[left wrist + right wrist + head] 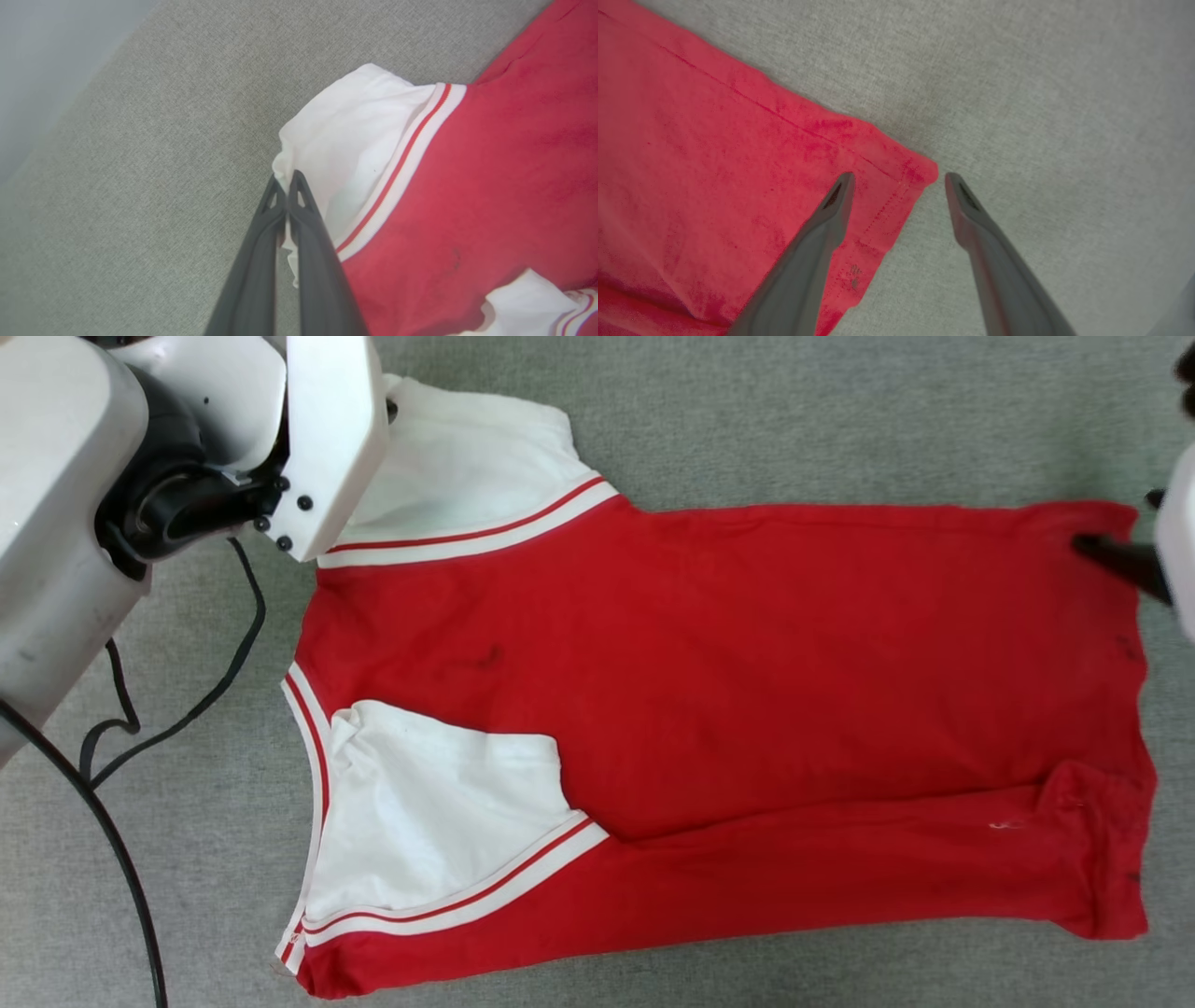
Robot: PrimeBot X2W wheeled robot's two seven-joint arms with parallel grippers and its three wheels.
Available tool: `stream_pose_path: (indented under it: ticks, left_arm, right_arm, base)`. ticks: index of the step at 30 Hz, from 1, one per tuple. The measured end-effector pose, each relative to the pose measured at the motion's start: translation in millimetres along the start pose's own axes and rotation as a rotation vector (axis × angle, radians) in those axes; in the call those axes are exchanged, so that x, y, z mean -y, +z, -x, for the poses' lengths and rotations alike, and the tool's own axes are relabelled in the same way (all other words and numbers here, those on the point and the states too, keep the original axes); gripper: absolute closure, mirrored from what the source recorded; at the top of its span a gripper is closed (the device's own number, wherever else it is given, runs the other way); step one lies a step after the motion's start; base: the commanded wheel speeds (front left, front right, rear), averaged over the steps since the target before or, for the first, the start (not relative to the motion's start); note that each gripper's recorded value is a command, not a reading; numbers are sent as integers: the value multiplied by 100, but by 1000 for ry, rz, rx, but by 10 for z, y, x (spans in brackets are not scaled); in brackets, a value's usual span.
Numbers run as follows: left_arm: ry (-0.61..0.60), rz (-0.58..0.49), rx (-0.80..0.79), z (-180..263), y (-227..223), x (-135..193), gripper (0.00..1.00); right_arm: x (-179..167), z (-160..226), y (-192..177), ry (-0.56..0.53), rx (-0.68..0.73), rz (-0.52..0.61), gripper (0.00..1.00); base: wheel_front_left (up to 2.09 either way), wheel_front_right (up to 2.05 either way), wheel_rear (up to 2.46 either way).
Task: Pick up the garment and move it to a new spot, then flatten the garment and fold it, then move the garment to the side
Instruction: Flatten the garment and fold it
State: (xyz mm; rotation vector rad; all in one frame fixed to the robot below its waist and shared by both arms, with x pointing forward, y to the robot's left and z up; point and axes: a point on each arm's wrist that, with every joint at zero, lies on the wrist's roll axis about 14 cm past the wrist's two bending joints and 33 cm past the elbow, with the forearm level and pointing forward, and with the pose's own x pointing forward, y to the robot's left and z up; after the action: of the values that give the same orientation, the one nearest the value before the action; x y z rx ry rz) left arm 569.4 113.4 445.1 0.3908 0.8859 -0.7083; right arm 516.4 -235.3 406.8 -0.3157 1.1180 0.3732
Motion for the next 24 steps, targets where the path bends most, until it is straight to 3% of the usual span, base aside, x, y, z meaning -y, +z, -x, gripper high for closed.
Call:
stream_pose_path:
  ticks: [5, 9, 10, 12, 24]
  left_arm:
    - [-5, 3, 6, -64, -26, -33, 100]
    - [-7, 11, 8, -98, -68, -55, 100]
    - [-6, 12, 12, -95, -67, -60, 100]
    - [-1, 17, 18, -64, -69, -72, 100]
    - [24, -10, 119, 482, -10, 133, 100]
  right_arm:
    - [-158, -286, -233, 57, -103, 9, 0]
    - [-179, -381, -265, 81, -94, -16, 0]
    - [-179, -386, -266, 83, -86, -22, 58]
    - [-154, -382, -244, 72, -46, -29, 100]
    - [-180, 121, -9, 34, 219, -13, 100]
  base:
    - [0, 0, 0]
    - [0, 0, 0]
    - [0, 0, 0]
    - [0, 0, 0]
    - [0, 0, 0]
